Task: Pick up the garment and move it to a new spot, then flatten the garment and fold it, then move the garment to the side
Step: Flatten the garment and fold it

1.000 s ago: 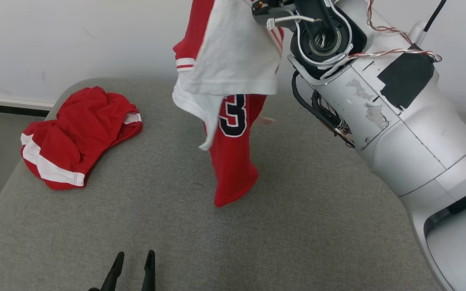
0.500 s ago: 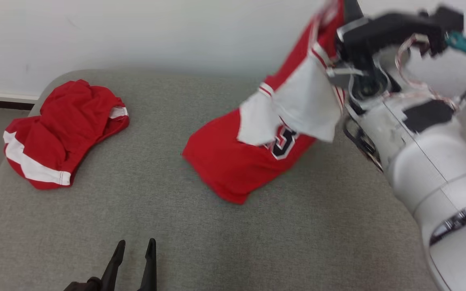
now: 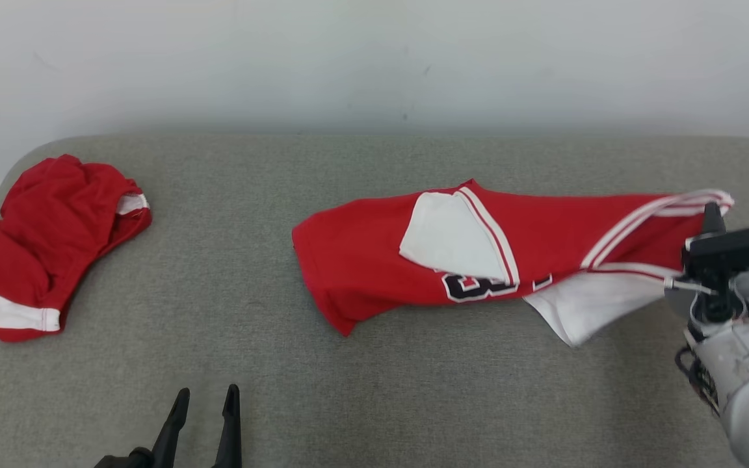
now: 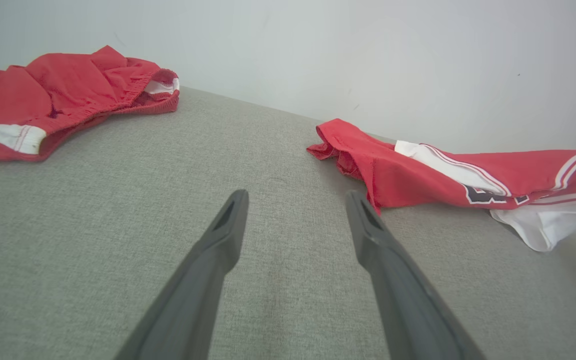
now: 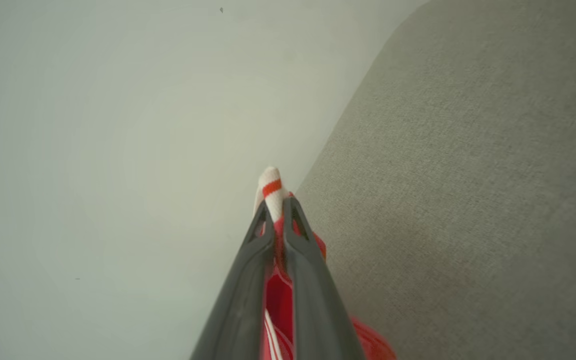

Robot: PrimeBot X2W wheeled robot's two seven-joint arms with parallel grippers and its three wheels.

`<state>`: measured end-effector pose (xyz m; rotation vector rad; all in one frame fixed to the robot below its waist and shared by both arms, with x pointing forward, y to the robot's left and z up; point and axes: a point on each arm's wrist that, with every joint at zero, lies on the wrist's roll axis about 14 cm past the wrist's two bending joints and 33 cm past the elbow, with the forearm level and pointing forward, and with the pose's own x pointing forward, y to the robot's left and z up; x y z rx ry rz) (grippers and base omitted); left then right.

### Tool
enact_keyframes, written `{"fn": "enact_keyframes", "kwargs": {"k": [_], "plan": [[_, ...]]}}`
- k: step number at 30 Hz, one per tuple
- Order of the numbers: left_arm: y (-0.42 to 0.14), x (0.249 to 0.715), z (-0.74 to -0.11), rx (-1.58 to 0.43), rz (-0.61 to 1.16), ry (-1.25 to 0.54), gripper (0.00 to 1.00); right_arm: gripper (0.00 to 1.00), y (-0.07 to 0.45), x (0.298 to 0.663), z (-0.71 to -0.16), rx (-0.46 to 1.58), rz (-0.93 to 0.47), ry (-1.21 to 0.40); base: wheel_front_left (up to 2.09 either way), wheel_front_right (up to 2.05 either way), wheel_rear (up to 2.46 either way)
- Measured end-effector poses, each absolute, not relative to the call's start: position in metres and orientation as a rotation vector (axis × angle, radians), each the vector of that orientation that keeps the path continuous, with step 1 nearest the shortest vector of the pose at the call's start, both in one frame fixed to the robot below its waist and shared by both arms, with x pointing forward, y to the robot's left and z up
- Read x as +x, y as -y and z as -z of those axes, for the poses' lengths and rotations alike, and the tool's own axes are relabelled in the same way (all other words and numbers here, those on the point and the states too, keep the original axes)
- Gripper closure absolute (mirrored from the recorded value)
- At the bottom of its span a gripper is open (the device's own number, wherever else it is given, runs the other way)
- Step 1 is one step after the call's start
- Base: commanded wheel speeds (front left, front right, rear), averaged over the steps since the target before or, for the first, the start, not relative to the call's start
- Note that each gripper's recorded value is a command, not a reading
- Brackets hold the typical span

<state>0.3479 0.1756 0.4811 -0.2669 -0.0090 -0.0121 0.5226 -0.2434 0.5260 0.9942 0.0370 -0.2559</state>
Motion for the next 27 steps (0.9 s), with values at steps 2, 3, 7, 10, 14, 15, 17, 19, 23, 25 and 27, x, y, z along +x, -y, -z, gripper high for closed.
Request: {"fn": "enact_keyframes", "kwargs": {"k": [2, 3, 7, 10, 14, 15, 17, 19, 23, 25, 27], "plan": [[-0.172, 0.349, -0.481, -0.268, 0.024, 0.009, 0.0, 1.0, 0.253, 0.511, -0.514, 0.951, 0.274, -0.053, 0.0, 0.0, 0.0], [-0.171, 0.35, -0.482, -0.268, 0.029, 0.009, 0.0, 1.0, 0.258, 0.505, -0.51, 0.916, 0.277, -0.06, 0.0, 0.0, 0.0], [-0.167, 0.349, -0.485, -0.268, 0.043, 0.017, 0.0, 0.0, 0.266, 0.481, -0.483, 0.752, 0.273, -0.134, 0.0, 0.0, 0.0], [-0.166, 0.347, -0.485, -0.268, 0.049, 0.02, 0.0, 0.0, 0.273, 0.469, -0.475, 0.55, 0.227, -0.183, 0.0, 0.0, 0.0], [-0.168, 0.341, -0.486, -0.267, 0.043, 0.024, 0.0, 0.0, 0.274, 0.461, -0.478, 0.276, 0.124, -0.212, 0.0, 0.0, 0.0], [-0.169, 0.339, -0.487, -0.266, 0.039, 0.026, 0.0, 0.0, 0.271, 0.46, -0.479, 0.216, 0.095, -0.215, 0.0, 0.0, 0.0], [-0.172, 0.337, -0.488, -0.264, 0.033, 0.033, 0.0, 0.0, 0.26, 0.457, -0.479, 0.099, 0.023, -0.218, 0.0, 0.0, 0.0], [-0.174, 0.334, -0.488, -0.263, 0.026, 0.032, 0.0, 0.0, 0.247, 0.454, -0.476, -0.031, -0.051, -0.229, 0.0, 0.0, 0.0], [-0.178, 0.332, -0.488, -0.263, 0.018, 0.036, 0.0, 0.0, 0.207, 0.451, -0.467, -0.176, -0.181, -0.239, 0.0, 0.0, 0.0], [-0.179, 0.331, -0.488, -0.263, 0.014, 0.036, 0.0, 0.0, 0.187, 0.447, -0.456, -0.213, -0.233, -0.265, 0.0, 0.0, 0.0], [-0.18, 0.331, -0.487, -0.263, 0.011, 0.033, 0.0, 0.0, 0.173, 0.448, -0.449, -0.244, -0.265, -0.296, 0.0, 0.0, 0.0]]}}
